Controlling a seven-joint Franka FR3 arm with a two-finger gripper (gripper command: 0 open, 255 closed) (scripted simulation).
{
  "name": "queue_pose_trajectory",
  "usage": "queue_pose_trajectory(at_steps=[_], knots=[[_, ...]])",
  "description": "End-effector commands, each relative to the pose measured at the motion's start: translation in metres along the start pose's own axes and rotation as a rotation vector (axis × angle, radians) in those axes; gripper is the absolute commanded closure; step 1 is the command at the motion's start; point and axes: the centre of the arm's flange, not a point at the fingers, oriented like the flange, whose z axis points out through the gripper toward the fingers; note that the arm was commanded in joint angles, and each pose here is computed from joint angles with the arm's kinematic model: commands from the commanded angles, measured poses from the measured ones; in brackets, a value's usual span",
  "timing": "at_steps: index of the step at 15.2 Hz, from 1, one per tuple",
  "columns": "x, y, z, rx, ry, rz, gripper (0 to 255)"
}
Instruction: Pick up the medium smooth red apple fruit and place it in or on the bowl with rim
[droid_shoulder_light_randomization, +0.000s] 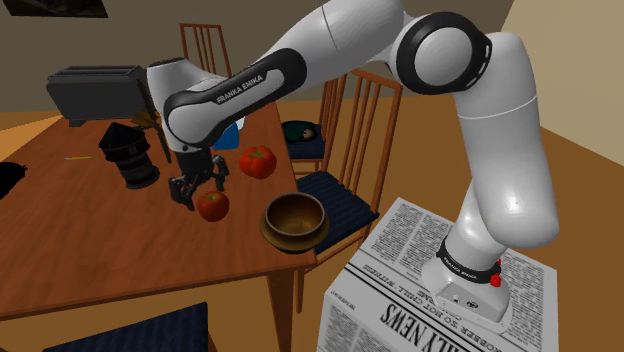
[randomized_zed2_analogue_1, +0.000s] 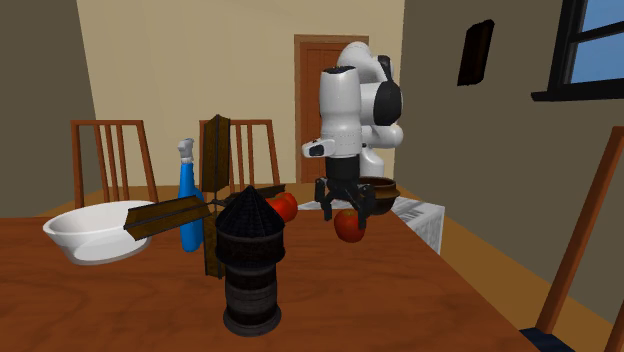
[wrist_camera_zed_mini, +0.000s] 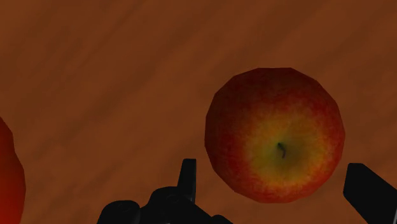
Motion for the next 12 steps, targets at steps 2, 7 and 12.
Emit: queue_pose_trajectory(at_steps=[2,7,12], knots=[[-0.0003,-0.0001,0.0138,0.000,0.000,0.000,0],[-0.0002,-0.0001,0.0138,0.000,0.000,0.000,0],[-0.0002,0.0000,0.0137,0.000,0.000,0.000,255]])
